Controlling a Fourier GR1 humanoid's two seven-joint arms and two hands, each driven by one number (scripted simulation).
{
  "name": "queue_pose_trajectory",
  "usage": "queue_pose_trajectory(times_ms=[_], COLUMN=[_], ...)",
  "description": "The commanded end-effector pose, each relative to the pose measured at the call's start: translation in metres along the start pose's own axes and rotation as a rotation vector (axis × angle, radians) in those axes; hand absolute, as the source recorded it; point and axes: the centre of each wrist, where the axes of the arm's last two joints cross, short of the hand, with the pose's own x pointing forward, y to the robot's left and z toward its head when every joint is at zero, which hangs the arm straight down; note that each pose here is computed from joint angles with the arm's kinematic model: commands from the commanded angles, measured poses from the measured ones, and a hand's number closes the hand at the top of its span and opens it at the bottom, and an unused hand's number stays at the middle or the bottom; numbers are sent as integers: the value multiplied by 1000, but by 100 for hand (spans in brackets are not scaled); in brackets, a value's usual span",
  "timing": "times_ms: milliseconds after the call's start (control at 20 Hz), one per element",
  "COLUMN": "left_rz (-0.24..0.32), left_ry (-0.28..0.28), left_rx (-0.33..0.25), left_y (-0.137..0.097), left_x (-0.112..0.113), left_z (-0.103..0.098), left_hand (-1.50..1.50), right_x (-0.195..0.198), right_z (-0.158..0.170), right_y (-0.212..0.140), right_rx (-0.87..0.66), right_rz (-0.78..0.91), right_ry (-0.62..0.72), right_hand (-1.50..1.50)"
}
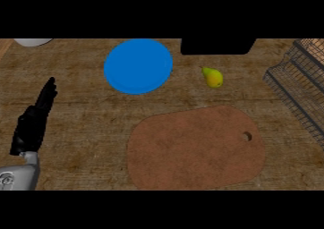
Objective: Pick the lemon from the cutting board and place it in the tiered basket
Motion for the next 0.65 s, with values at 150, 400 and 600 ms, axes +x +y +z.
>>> queue_pose_trajectory(times_ms=[150,400,600], left_rz=[-17,-16,-14], left_ry=[20,27,20], left_rx=[17,17,33], left_y=[4,7,-2], left_x=[-4,-13,-15], left_z=[8,3,5], left_hand=[0,0,0], right_x=[-32,-88,-129], right_z=[30,55,74], right_y=[-60,-103,-155], right_rx=[31,49,16], right_rz=[-70,-111,-200], right_ry=[211,198,170], right_hand=[-150,-150,-150])
